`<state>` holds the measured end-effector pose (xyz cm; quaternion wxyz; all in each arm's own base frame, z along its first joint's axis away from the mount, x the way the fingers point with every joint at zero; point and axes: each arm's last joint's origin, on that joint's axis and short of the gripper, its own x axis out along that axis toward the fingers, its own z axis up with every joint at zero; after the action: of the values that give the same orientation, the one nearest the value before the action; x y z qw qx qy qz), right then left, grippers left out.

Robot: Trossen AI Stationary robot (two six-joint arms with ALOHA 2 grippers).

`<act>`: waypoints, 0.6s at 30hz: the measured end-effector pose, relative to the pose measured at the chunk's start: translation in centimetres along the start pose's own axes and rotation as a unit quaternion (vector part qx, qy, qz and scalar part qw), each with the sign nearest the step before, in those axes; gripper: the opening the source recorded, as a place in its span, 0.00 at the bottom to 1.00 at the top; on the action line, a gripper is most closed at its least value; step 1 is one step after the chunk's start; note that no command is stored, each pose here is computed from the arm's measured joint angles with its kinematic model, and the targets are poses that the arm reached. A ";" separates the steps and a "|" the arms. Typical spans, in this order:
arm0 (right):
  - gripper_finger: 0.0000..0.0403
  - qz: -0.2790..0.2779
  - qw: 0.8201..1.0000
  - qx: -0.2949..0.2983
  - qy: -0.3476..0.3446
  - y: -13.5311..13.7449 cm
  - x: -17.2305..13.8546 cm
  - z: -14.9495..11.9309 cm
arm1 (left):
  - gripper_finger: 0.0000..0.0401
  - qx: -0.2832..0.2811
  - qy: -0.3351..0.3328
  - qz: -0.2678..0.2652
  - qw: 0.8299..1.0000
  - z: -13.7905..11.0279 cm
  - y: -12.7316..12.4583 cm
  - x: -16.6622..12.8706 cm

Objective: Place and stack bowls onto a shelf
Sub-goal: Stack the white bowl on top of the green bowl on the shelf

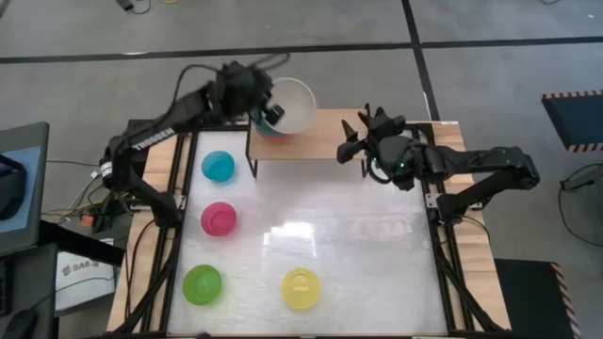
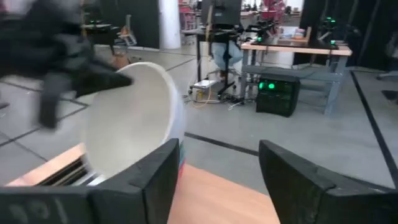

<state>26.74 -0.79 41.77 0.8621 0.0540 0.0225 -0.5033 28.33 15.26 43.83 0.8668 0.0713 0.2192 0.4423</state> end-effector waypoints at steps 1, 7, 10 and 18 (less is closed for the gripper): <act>0.63 0.003 1.000 -0.002 0.001 0.1 -0.1 0.0 | 0.00 -0.013 0.012 -0.002 1.000 -0.2 0.9 0.4; 0.63 0.009 1.000 0.019 0.014 0.1 -0.4 -0.5 | 0.00 -0.077 0.092 -0.033 0.992 -2.6 5.3 2.5; 0.63 0.007 0.999 0.036 0.024 0.1 -0.4 -0.8 | 0.00 -0.105 0.131 -0.059 0.984 -3.7 6.3 3.6; 0.63 0.034 0.997 0.052 0.038 0.2 -0.4 -1.0 | 0.00 -0.148 0.208 -0.097 0.962 -6.0 6.8 6.1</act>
<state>26.72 -0.22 40.83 0.8735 0.1187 0.0277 -0.4714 23.83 23.77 38.62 0.8417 -0.1726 0.3329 0.3885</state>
